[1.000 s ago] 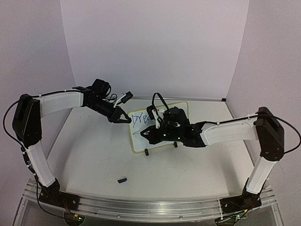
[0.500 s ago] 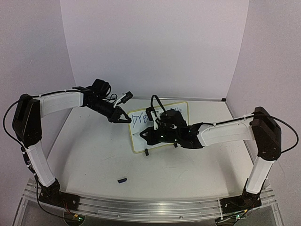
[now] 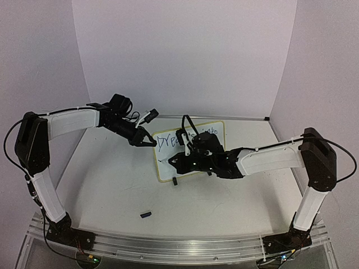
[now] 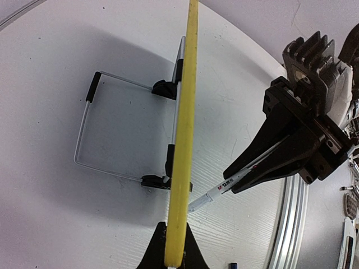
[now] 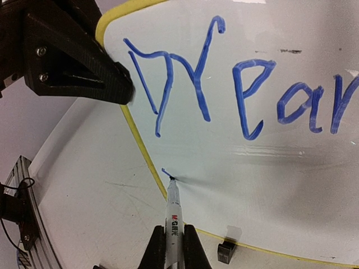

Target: Write a sentence on the whiteboard

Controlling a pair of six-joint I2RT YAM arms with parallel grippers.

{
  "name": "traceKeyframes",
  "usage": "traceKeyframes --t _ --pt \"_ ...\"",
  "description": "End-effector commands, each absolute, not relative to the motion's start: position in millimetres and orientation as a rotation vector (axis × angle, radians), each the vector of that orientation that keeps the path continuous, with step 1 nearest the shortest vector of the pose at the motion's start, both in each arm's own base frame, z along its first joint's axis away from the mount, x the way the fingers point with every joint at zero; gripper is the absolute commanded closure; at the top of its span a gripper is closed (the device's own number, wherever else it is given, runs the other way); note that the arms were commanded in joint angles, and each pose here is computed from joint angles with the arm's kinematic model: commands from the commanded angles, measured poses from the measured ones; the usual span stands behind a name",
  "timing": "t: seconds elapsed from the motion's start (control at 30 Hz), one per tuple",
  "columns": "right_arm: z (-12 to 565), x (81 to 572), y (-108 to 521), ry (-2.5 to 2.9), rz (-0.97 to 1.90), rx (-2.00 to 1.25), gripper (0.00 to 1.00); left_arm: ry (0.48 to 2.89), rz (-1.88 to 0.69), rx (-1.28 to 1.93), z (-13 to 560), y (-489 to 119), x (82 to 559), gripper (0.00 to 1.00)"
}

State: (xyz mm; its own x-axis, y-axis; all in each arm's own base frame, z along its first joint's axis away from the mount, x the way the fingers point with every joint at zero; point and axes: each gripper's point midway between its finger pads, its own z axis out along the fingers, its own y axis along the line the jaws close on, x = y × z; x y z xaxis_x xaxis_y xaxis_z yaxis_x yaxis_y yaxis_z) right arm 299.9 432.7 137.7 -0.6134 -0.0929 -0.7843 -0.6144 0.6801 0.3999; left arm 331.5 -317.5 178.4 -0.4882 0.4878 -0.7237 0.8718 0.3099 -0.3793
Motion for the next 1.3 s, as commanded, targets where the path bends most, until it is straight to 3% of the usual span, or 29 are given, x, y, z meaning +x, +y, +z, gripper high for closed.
traceKeyframes --t 0.0,0.77,1.27 --pt "129 305 427 2.143 0.835 -0.505 1.0 2.166 -1.021 1.234 165 -318 325 1.0" --pt "112 297 433 2.196 0.851 -0.533 1.0 2.163 -1.021 1.235 166 -318 324 1.0" --pt "151 304 428 2.076 0.911 -0.432 1.0 2.162 -1.023 1.234 166 -319 325 1.0"
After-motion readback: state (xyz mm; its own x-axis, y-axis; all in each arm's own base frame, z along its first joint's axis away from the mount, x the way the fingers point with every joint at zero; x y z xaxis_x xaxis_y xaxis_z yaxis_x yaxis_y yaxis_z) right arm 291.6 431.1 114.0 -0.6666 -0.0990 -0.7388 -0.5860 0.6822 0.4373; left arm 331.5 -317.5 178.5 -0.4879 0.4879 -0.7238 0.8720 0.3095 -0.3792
